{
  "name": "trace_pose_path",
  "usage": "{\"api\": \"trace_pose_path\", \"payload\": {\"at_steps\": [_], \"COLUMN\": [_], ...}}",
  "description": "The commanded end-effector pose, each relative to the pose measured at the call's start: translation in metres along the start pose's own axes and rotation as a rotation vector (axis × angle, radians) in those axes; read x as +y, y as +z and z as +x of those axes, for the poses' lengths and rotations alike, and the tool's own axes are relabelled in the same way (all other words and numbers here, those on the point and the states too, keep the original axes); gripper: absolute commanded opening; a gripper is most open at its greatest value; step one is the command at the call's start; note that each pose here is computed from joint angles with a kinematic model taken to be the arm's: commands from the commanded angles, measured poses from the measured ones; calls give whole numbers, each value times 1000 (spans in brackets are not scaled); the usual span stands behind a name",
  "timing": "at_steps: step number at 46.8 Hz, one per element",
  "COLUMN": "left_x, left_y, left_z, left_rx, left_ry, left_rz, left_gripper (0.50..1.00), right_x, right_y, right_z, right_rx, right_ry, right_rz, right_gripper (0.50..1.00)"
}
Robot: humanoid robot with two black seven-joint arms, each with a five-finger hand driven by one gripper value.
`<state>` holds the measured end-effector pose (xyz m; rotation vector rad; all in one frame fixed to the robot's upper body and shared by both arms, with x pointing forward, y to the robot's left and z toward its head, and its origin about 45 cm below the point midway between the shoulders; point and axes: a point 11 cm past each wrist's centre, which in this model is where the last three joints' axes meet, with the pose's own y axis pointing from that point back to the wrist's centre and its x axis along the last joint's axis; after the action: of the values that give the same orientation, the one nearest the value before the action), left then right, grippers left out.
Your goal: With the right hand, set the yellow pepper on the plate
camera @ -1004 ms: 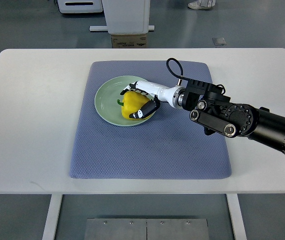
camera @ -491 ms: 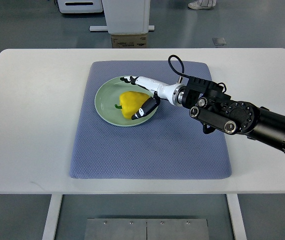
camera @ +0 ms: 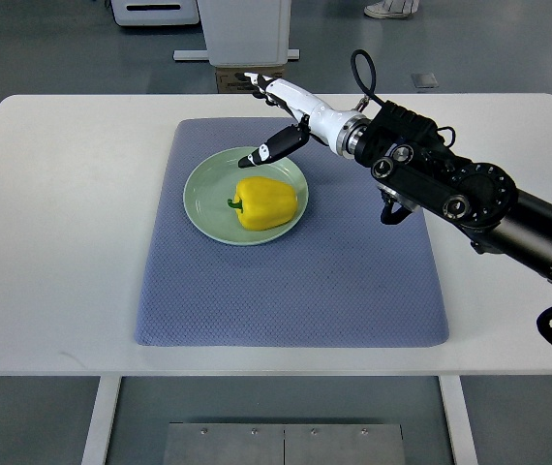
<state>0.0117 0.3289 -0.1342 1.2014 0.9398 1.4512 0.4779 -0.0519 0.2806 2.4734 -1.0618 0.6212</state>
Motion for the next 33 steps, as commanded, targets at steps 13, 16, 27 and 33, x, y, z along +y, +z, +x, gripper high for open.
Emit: {"api": "trace_pose_path", "payload": {"at_steps": [13,16,27,33], "left_x": [0,0,0,0], "left_y": [0,0,0,0], "left_z": [0,0,0,0], "left_rx": [1,0,0,-1], "left_ry": [0,0,0,1], "left_rz": [0,0,0,0], "left_gripper": [1000,1000,1000,1000], "right_x": [10,16,37,52], "right_y": [14,22,59,83], "right_z": [34,43,69,80], "right_rx": [-262,-325,-516,-633], "right_ry": [174,210,356,442], "right_rz": [-4,-12,-34,-43], "right_gripper": [989,989,991,991]}}
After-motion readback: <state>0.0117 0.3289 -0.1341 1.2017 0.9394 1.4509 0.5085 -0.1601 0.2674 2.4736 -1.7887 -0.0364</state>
